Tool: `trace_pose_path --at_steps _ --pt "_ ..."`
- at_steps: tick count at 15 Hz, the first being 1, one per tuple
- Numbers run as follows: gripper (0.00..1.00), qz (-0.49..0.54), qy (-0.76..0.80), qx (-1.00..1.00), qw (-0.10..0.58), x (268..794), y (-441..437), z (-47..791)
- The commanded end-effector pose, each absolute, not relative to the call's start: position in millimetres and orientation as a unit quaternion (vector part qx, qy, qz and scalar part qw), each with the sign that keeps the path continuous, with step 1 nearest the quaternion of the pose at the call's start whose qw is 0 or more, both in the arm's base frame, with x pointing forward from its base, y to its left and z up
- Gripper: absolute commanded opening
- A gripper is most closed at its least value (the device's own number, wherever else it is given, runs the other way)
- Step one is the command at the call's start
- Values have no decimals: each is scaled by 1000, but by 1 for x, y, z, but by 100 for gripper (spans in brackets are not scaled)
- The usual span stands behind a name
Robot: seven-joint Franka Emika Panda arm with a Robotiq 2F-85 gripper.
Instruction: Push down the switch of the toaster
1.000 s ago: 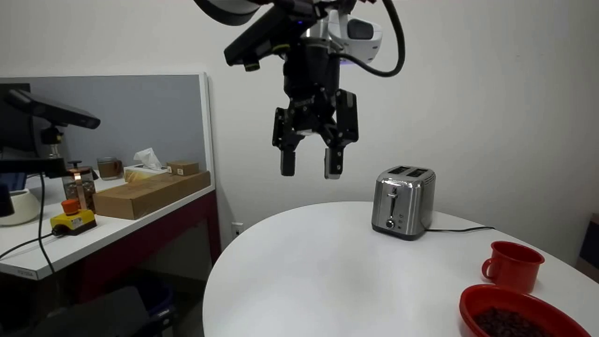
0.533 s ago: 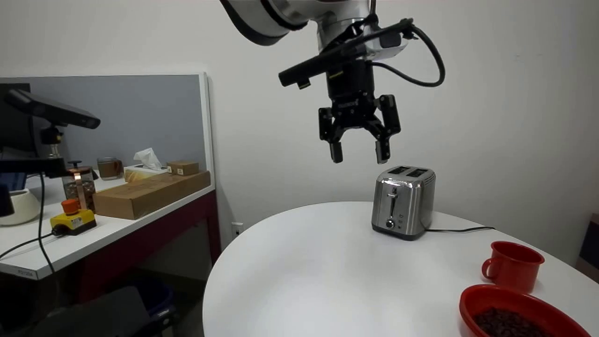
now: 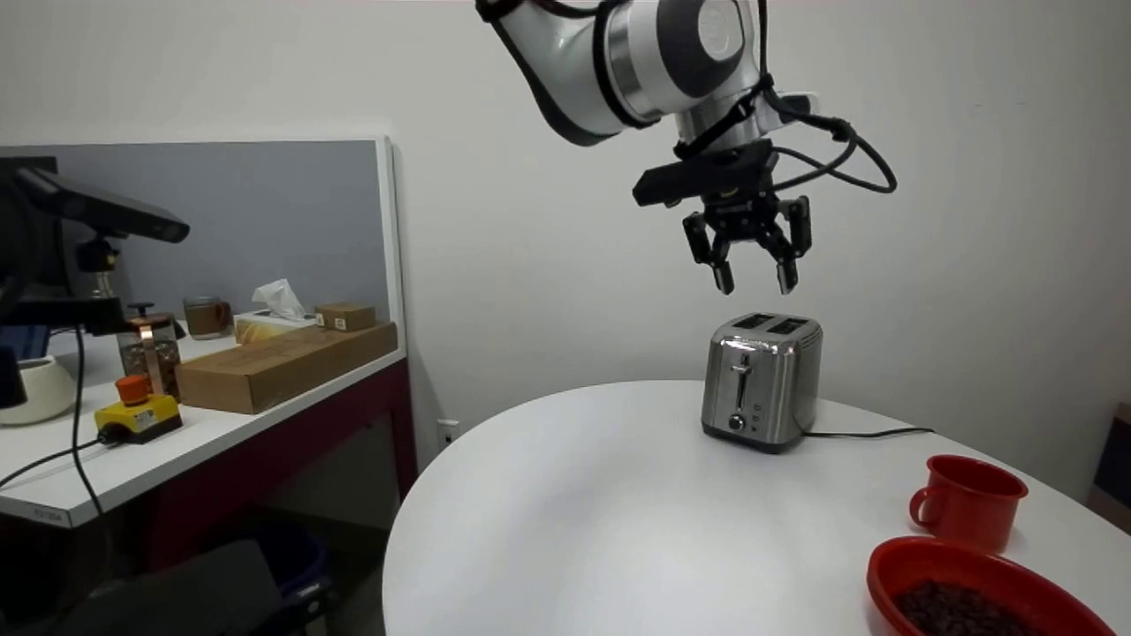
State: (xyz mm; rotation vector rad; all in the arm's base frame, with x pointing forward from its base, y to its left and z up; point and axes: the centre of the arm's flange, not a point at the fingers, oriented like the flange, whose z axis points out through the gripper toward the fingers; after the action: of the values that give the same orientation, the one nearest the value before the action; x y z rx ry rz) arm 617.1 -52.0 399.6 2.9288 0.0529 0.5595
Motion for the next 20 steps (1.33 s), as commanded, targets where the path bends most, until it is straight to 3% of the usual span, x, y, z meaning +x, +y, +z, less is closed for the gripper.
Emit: trace_pose_path --at_steps 1,7,20 --pt "44 224 38 970 90 679 -39 376" --pt "1 252 65 962 85 726 -13 330" --pt "0 247 80 964 57 767 16 259"
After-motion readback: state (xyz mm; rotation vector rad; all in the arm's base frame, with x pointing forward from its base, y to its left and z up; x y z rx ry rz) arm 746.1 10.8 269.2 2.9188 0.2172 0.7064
